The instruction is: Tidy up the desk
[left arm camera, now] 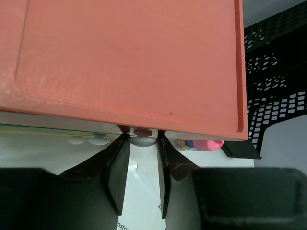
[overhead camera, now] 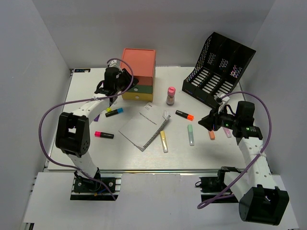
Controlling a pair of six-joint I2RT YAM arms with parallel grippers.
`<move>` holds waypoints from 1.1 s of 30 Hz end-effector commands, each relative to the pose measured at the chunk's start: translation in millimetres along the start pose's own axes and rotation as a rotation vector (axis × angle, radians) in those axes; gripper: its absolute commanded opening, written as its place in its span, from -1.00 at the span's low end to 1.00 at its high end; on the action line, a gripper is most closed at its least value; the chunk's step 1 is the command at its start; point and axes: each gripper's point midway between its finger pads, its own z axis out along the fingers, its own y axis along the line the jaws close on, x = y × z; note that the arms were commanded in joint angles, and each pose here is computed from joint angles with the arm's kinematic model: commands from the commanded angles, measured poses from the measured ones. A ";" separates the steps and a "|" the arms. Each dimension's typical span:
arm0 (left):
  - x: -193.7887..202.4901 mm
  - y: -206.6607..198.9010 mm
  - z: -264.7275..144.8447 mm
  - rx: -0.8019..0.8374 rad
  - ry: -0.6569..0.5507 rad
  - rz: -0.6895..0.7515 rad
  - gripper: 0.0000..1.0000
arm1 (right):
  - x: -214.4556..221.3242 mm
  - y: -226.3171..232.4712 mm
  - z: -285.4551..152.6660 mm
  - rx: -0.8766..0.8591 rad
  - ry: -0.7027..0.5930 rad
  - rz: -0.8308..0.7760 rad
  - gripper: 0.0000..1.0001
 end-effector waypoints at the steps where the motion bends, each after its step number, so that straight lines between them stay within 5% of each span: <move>1: -26.2 -20.3 -6.3 0.030 -0.071 0.001 -0.25 | -2.7 -1.0 0.7 -0.001 -0.006 -0.011 -0.21; 10: -13.9 -17.0 -29.3 0.034 -0.055 0.009 -0.65 | 1.4 -2.2 1.9 0.001 0.001 -0.005 -0.22; 24: 13.1 -8.5 -85.4 0.054 -0.047 0.041 -0.68 | 10.7 -5.0 5.3 -0.008 0.022 -0.008 -0.09; 28: 13.1 -10.7 -85.9 0.063 -0.041 0.047 0.24 | 13.3 -1.8 5.7 -0.034 0.028 -0.031 0.36; 33: 5.9 -18.7 -88.7 0.093 -0.039 0.063 0.60 | 18.2 6.1 6.8 -0.100 0.027 -0.110 0.57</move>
